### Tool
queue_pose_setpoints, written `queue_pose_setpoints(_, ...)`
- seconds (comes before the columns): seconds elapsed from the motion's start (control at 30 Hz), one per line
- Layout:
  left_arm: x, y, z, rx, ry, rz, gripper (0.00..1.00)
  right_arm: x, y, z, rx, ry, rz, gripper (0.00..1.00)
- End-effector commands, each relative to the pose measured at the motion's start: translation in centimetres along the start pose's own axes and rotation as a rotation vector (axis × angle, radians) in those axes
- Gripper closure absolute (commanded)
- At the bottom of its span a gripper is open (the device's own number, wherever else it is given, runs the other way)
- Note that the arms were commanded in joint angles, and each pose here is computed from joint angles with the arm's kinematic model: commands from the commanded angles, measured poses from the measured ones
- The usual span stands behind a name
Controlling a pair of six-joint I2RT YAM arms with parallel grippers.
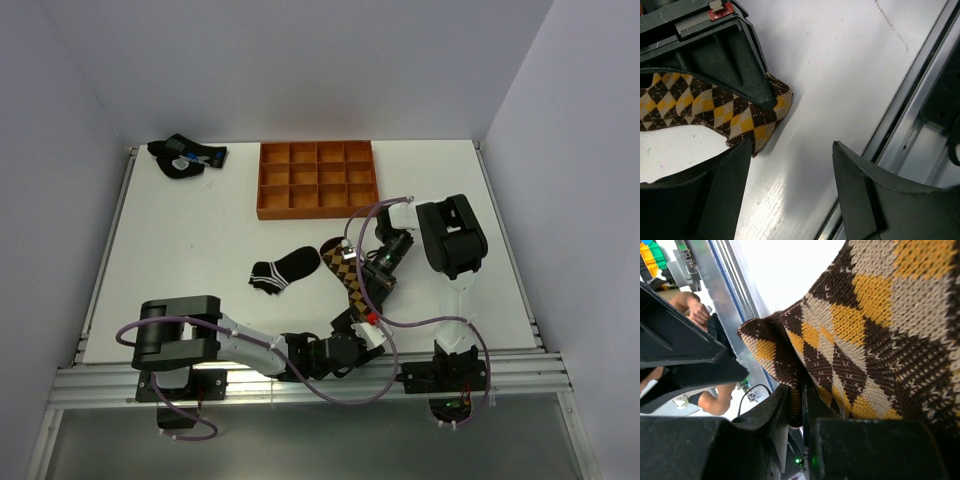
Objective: Roll the socks
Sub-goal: Roll the sock at the center of the board.
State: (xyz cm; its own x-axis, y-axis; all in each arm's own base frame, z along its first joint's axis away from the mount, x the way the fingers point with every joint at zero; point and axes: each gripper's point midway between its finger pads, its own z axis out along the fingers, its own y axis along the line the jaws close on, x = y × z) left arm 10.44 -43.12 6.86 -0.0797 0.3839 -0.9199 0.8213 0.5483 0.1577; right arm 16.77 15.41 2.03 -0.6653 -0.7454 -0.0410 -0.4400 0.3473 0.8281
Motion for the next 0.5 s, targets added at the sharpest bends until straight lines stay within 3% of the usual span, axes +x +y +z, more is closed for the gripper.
queue_pose_setpoints(0.0, -1.7, 0.3, 0.9, -0.027, -0.035, 0.101, 0.29, -0.3, -2.1, -0.5, 0.07, 0.012, -0.036, 0.94)
queue_pose_setpoints(0.27, -1.0, 1.5, 2.6, -0.004, -0.007, 0.105, 0.28, -0.6, -2.2, -0.7, 0.072, 0.002, -0.013, 0.95)
queue_pose_setpoints(0.47, -0.1, 2.3, 3.2, 0.024, 0.019, 0.029, 0.3, -0.9, -1.7, -1.2, 0.066, -0.016, -0.009, 0.95)
